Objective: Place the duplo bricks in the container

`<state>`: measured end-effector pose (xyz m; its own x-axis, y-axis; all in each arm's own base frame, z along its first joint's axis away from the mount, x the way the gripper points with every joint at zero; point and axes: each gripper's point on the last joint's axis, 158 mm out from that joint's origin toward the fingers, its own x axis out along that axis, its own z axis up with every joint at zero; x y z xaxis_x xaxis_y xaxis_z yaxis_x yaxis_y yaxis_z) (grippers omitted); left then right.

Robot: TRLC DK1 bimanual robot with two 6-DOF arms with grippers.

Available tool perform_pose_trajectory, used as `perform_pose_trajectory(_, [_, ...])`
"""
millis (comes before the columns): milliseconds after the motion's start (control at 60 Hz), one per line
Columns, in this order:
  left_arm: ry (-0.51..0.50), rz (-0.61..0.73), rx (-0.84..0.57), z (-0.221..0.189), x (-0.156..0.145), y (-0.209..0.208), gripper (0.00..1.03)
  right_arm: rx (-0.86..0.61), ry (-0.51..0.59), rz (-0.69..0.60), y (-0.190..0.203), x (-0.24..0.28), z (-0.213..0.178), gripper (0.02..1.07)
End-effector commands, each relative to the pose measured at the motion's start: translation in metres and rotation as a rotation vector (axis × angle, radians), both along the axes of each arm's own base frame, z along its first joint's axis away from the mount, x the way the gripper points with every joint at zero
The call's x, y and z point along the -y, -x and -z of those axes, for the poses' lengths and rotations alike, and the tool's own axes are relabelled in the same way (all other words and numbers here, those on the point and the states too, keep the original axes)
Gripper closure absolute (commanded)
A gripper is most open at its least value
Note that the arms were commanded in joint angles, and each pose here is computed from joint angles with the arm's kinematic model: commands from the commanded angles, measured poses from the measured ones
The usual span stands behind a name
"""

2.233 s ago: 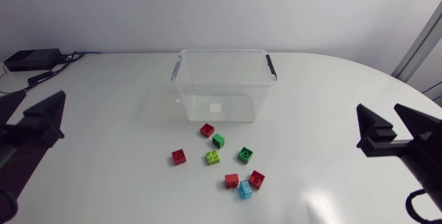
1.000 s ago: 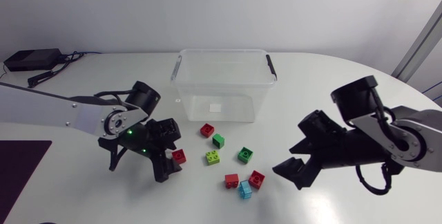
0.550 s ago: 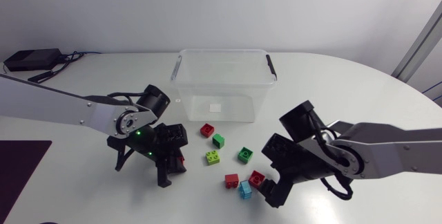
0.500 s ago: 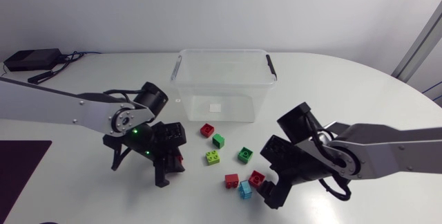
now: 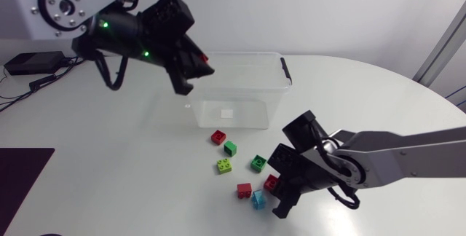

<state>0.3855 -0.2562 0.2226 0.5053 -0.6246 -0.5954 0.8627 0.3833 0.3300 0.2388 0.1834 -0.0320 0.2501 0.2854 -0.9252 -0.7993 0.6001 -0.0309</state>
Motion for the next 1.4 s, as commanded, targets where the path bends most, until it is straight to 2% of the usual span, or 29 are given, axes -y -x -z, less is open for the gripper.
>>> perform_pose_trajectory(0, [0.053,-0.029,-0.038,0.008,0.019,-0.025,0.76,0.05,-0.035,0.018,-0.005,-0.001,-0.028,0.81])
perform_pose_trajectory(67, [0.096,-0.065,-0.027,0.007,0.026,-0.05,0.76,0.085,-0.06,0.032,-0.009,0.001,-0.055,0.81])
perform_pose_trajectory(233, [0.11,-0.168,-0.006,0.038,0.028,-0.113,0.71,0.16,-0.105,0.085,-0.031,0.006,-0.109,0.81])
perform_pose_trajectory(250, [0.11,-0.177,-0.011,0.042,0.028,-0.119,0.65,0.169,-0.11,0.089,-0.034,0.006,-0.114,0.81])
perform_pose_trajectory(267, [0.11,-0.189,-0.02,0.048,0.027,-0.126,0.53,0.188,-0.121,0.103,-0.041,0.007,-0.122,0.81])
perform_pose_trajectory(317, [0.112,-0.232,-0.018,0.054,0.021,-0.138,0.31,0.22,-0.138,0.13,-0.055,0.009,-0.137,0.81])
perform_pose_trajectory(333, [0.112,-0.236,-0.017,0.054,0.021,-0.139,0.27,0.229,-0.142,0.136,-0.059,0.01,-0.141,0.81])
perform_pose_trajectory(367, [0.109,-0.246,-0.011,0.055,0.019,-0.141,0.08,0.25,-0.152,0.157,-0.07,0.012,-0.151,0.81])
perform_pose_trajectory(383, [0.107,-0.257,-0.007,0.054,0.017,-0.141,0.04,0.258,-0.156,0.17,-0.076,0.014,-0.154,0.8])
perform_pose_trajectory(517, [0.156,-0.311,0.035,0.013,0.004,-0.126,0.05,0.325,-0.204,0.222,-0.119,0.017,-0.191,0.8])
perform_pose_trajectory(617, [0.187,-0.305,0.057,-0.019,-0.004,-0.092,0.05,0.357,-0.231,0.236,-0.146,0.01,-0.208,0.8])
perform_pose_trajectory(683, [0.171,-0.28,0.033,-0.022,-0.002,-0.064,0.05,0.369,-0.248,0.244,-0.162,0.004,-0.215,0.79])
perform_pose_trajectory(783, [0.139,-0.196,-0.035,-0.005,0.005,-0.017,0.06,0.389,-0.272,0.258,-0.186,-0.006,-0.221,0.79])
perform_pose_trajectory(967, [-0.014,-0.008,-0.154,0.08,0.02,0.058,0.06,0.368,-0.272,0.274,-0.228,-0.022,-0.201,0.77])
perform_pose_trajectory(1000, [-0.04,0.021,-0.175,0.094,0.022,0.07,0.06,0.366,-0.272,0.273,-0.235,-0.026,-0.195,0.73])
perform_pose_trajectory(1150, [-0.138,0.144,-0.256,0.147,0.042,0.113,0.07,0.349,-0.243,0.283,-0.266,-0.037,-0.169,0.18])
perform_pose_trajectory(1167, [-0.146,0.157,-0.261,0.151,0.045,0.117,0.07,0.348,-0.242,0.282,-0.267,-0.037,-0.168,0.14])
perform_pose_trajectory(1233, [-0.179,0.204,-0.287,0.167,0.053,0.134,0.07,0.355,-0.247,0.282,-0.264,-0.035,-0.174,0.07])
perform_pose_trajectory(1383, [-0.228,0.281,-0.318,0.188,0.064,0.159,0.07,0.376,-0.274,0.257,-0.222,-0.024,-0.202,0.07])
